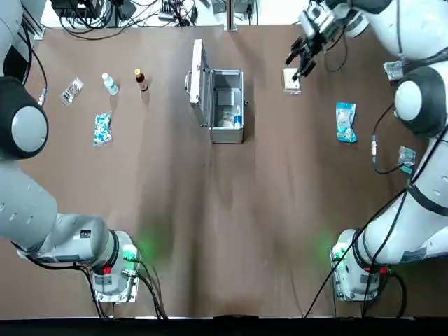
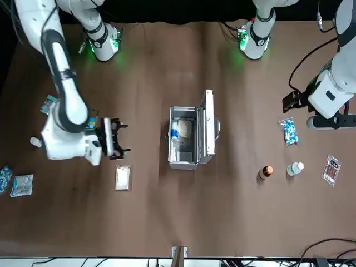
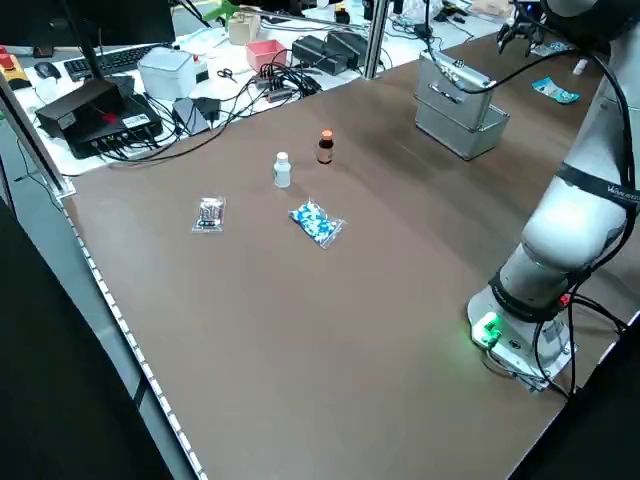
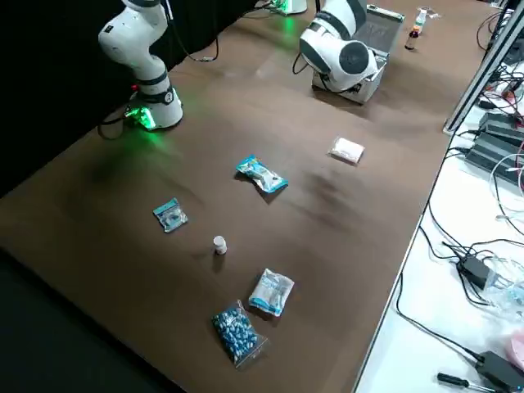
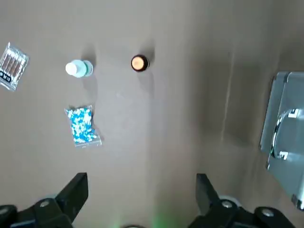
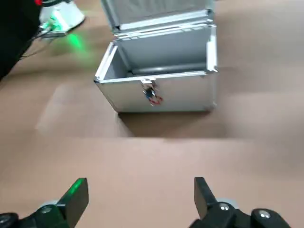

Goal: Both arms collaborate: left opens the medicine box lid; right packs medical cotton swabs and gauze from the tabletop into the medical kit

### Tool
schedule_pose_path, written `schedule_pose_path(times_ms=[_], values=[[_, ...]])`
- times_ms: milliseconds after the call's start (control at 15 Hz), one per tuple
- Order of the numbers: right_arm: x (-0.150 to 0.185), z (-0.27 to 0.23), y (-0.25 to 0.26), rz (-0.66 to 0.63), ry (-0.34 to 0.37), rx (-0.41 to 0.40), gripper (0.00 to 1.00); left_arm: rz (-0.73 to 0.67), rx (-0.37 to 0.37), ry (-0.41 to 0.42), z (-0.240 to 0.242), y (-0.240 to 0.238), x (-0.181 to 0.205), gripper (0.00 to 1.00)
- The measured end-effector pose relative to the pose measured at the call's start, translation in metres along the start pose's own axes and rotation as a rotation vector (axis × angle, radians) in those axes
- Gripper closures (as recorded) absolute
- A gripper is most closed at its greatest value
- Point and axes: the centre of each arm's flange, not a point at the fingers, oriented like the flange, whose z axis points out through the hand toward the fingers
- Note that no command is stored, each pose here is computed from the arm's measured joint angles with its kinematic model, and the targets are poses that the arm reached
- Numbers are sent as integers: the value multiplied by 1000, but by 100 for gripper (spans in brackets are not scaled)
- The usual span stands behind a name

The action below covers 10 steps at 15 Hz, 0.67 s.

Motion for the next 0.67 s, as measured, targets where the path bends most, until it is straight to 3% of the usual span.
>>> schedule_pose_path(times_ms=[333,600,667], values=[[1,-96,-14,149,-57,-105,4,-33,-31,61,-10,-14,-2,0],[46,-153,-41,361,-138,-112,2,-75,-56,90,-26,-40,-14,0],[63,-170,-51,487,-190,-119,2,-77,-57,99,-31,-44,-17,0]])
